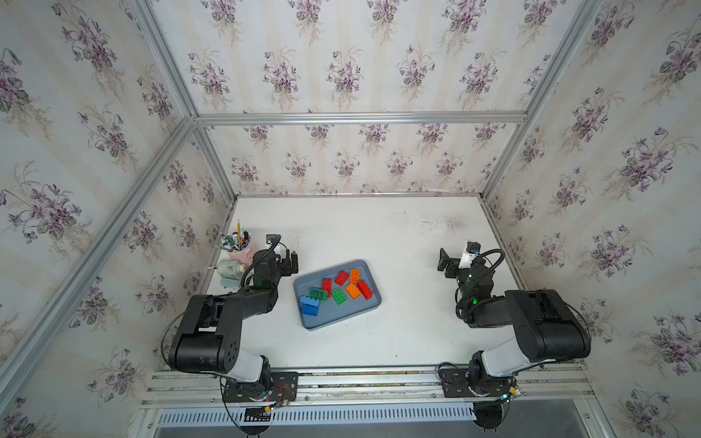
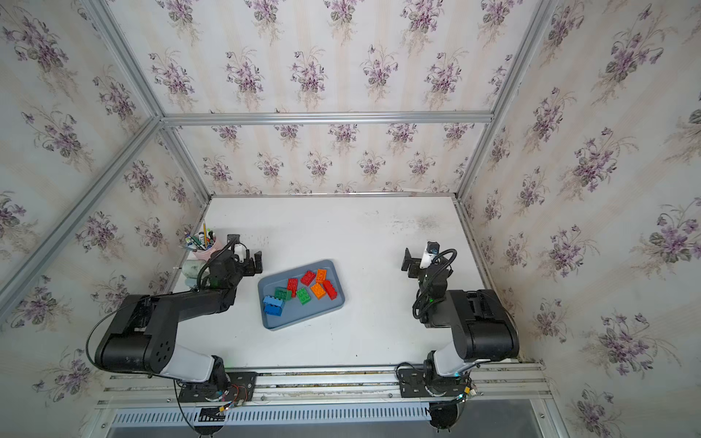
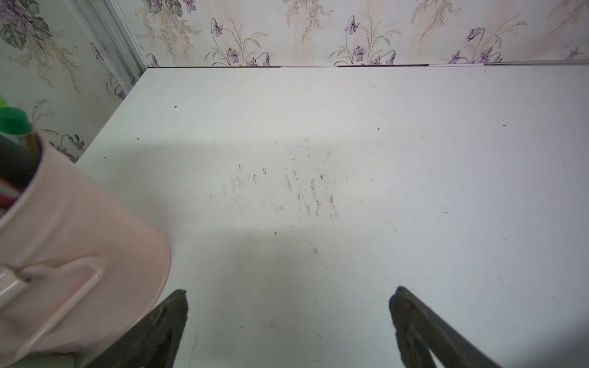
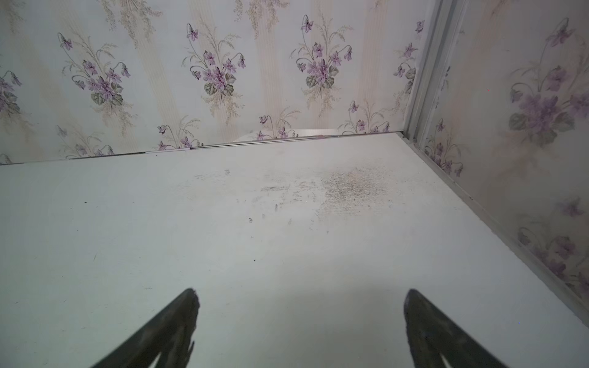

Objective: Assemble a rectangle with lego
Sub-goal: Adjust the lego brick at the center of the board.

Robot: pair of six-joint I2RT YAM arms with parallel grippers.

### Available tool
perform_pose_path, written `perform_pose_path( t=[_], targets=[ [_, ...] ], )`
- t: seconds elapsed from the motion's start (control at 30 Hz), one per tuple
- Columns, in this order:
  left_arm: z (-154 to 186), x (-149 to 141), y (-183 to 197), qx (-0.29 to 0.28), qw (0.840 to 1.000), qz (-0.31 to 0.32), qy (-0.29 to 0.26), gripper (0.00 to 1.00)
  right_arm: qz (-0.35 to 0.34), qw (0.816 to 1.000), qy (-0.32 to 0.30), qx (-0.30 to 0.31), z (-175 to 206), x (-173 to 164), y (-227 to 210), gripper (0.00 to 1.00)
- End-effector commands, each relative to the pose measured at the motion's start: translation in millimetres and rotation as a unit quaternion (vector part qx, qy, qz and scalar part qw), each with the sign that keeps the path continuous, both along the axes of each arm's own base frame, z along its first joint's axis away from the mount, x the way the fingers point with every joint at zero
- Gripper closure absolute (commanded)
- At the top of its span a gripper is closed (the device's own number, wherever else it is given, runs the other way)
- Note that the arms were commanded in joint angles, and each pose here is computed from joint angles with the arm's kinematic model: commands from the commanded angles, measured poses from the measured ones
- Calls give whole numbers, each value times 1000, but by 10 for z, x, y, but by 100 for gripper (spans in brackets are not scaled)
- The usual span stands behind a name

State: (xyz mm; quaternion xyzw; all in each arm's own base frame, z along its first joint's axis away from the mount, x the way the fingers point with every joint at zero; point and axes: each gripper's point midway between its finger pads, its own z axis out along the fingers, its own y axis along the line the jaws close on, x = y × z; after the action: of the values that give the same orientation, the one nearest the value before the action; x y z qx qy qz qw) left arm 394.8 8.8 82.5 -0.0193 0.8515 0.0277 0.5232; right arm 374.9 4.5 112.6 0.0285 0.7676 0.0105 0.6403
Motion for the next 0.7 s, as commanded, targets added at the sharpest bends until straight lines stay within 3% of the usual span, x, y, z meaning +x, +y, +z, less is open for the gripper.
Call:
perform_pose_path(
  t=[0.0, 0.53, 0.67],
  targets=[
    [81, 42, -5, -2, 1000, -1, -14, 0, 0, 1000, -16, -2, 84, 17, 2, 0],
    [83, 39, 4, -3, 1000, 1, -15, 0, -1, 1000, -14, -2, 73, 11, -2, 0],
    [306, -14, 247, 10, 996, 84, -5, 0, -17, 1000, -17, 1, 139, 27, -54, 0]
  ],
)
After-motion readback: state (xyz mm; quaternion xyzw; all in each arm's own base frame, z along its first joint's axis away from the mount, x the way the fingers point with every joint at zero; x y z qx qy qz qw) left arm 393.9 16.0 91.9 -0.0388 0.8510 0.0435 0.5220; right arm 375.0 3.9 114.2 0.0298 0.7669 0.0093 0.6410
